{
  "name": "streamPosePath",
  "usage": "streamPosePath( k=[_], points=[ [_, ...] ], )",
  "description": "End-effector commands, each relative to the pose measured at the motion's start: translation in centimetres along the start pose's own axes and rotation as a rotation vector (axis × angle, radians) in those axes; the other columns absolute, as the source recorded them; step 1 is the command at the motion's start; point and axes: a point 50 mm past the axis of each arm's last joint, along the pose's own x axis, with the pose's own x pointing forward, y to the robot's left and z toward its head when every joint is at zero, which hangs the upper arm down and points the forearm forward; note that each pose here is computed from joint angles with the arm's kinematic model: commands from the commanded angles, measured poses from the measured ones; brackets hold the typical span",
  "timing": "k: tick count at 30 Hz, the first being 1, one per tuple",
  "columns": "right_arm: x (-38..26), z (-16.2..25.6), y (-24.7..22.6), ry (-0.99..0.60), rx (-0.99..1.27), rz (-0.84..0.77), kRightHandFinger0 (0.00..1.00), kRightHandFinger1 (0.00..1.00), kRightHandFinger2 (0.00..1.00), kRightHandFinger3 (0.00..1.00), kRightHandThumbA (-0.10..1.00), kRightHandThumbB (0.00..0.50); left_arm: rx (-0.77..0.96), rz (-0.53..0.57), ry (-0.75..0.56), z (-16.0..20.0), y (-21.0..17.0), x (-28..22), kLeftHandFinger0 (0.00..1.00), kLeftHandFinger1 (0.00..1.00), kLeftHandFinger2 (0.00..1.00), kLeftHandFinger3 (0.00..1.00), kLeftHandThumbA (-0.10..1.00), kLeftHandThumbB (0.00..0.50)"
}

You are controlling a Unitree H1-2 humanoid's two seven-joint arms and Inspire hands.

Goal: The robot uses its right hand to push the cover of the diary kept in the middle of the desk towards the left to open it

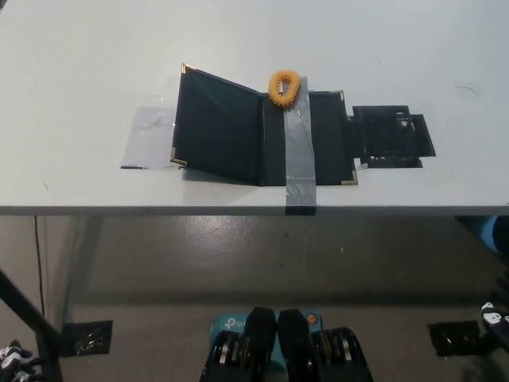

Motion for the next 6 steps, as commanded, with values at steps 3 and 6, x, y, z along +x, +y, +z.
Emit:
streamPosePath(
  k=[3,6],
  points=[
    [0.35,1.31,0.42,-0.079,-0.055,0.015,0.71,0.82,0.86,0.86,0.61,0.217,0.024,0.002,-0.088,1.14,1.06,-0.11,0.38,0.5,0.24,0.3,0.3,0.5],
    [0.36,1.28,0.41,-0.08,-0.065,0.017,0.7,0.81,0.86,0.87,0.61,0.211,0.032,-0.003,-0.092,1.12,1.07,-0.1,0.37,0.49,0.23,0.3,0.31,0.5]
  ],
)
